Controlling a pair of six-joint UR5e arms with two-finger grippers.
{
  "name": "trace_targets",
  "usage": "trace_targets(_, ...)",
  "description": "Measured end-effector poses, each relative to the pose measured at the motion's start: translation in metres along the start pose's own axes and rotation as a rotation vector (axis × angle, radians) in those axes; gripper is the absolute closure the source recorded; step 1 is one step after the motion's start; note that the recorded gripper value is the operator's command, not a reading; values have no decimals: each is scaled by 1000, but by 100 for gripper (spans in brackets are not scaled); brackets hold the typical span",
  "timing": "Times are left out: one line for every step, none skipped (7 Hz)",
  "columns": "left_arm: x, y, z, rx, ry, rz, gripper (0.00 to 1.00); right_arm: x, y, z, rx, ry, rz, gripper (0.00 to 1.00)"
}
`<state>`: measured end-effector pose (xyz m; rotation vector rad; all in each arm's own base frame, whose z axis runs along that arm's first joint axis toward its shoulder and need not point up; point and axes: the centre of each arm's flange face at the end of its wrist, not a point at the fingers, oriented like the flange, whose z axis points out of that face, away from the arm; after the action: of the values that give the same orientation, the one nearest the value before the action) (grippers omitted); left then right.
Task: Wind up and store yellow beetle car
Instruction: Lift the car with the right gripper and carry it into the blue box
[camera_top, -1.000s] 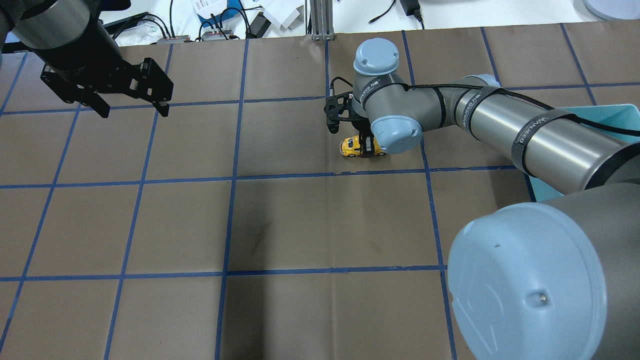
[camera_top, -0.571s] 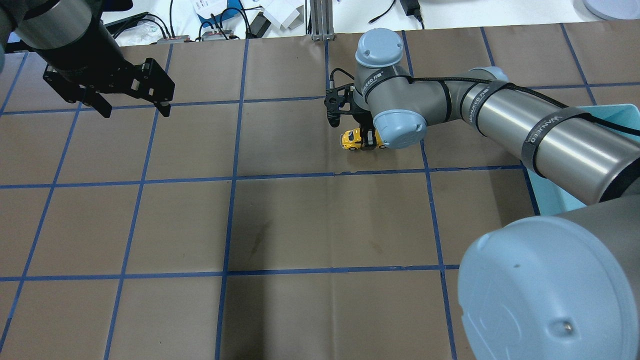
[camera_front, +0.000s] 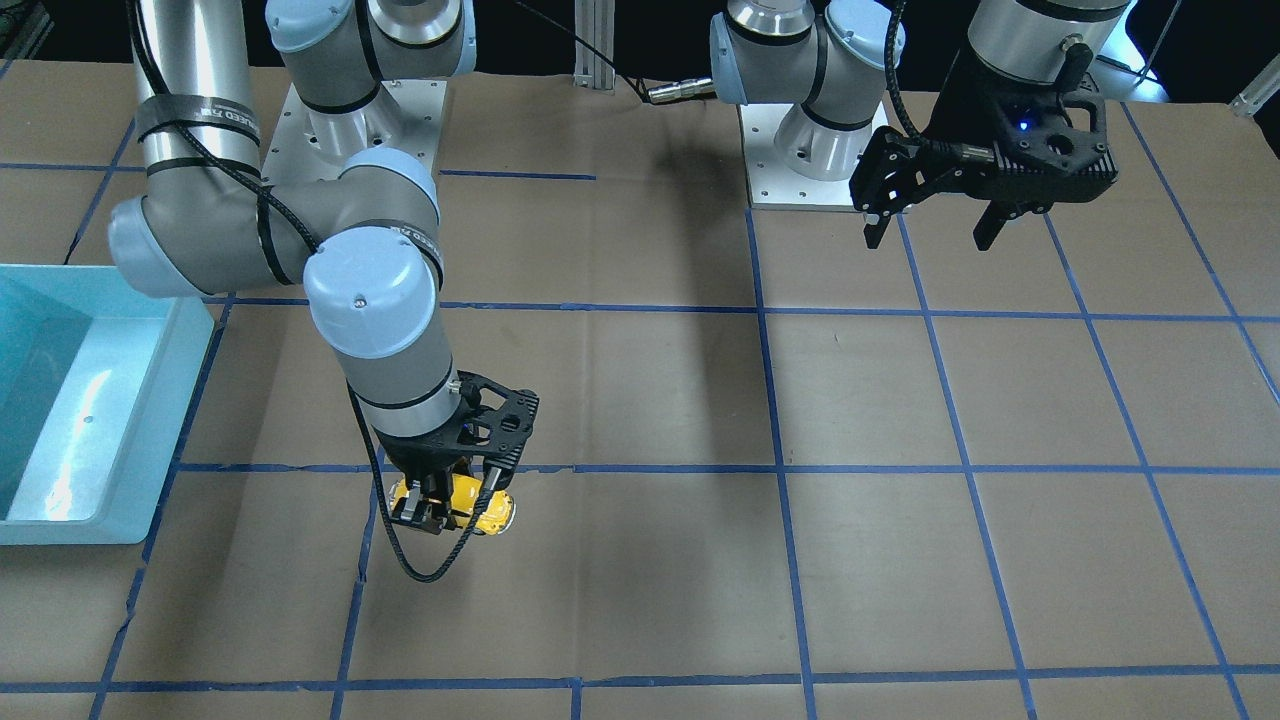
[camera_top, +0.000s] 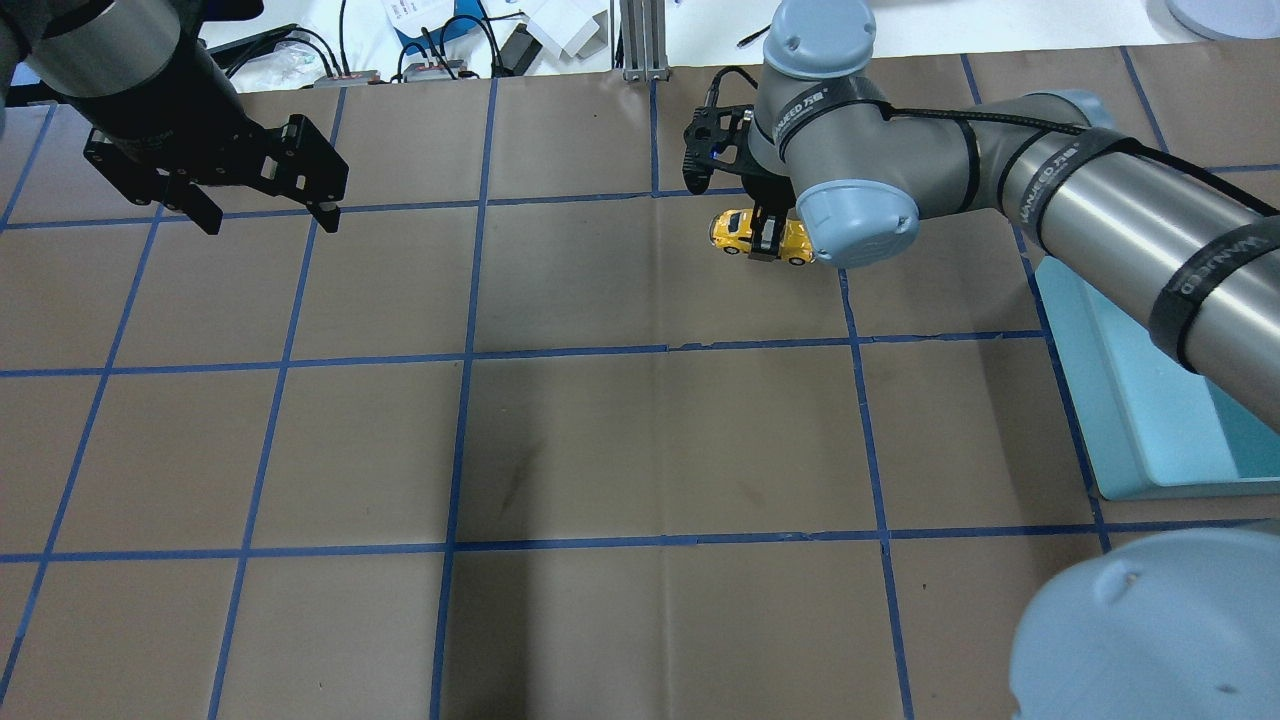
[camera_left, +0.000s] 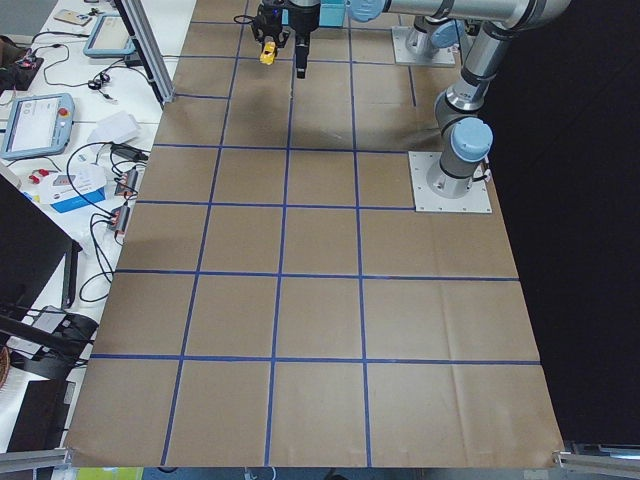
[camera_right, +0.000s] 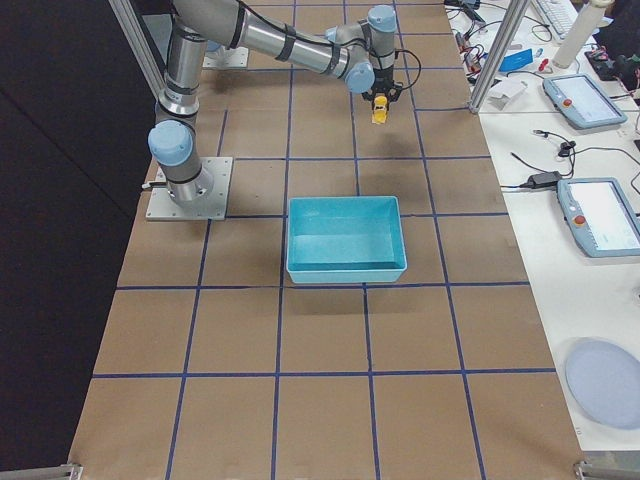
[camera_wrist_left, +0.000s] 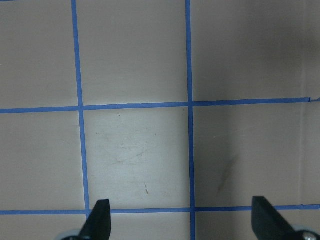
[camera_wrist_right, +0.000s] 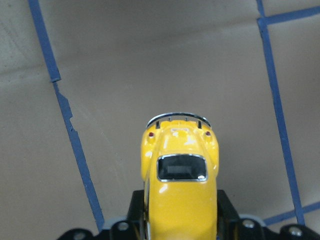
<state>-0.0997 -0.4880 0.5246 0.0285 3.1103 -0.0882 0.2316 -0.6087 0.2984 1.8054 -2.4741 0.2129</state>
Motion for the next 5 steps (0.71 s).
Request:
trace_targets(0,0,0,-1,0,0,0,6,18,-15,-9,3,115,65)
trace_targets(0,0,1,-1,1,-1,0,15,43,-29,-31,1,254,79)
trace_targets(-1,0,1,-1,1,-1,0,23,68,-42,-53,2,397,93)
trace_targets(-1,0,0,0,1,-1,0,31,94,-53,-78,5,517,98)
trace_targets(-1,0,0,0,2,-2,0,40,125,-60,-113,-2,636,100)
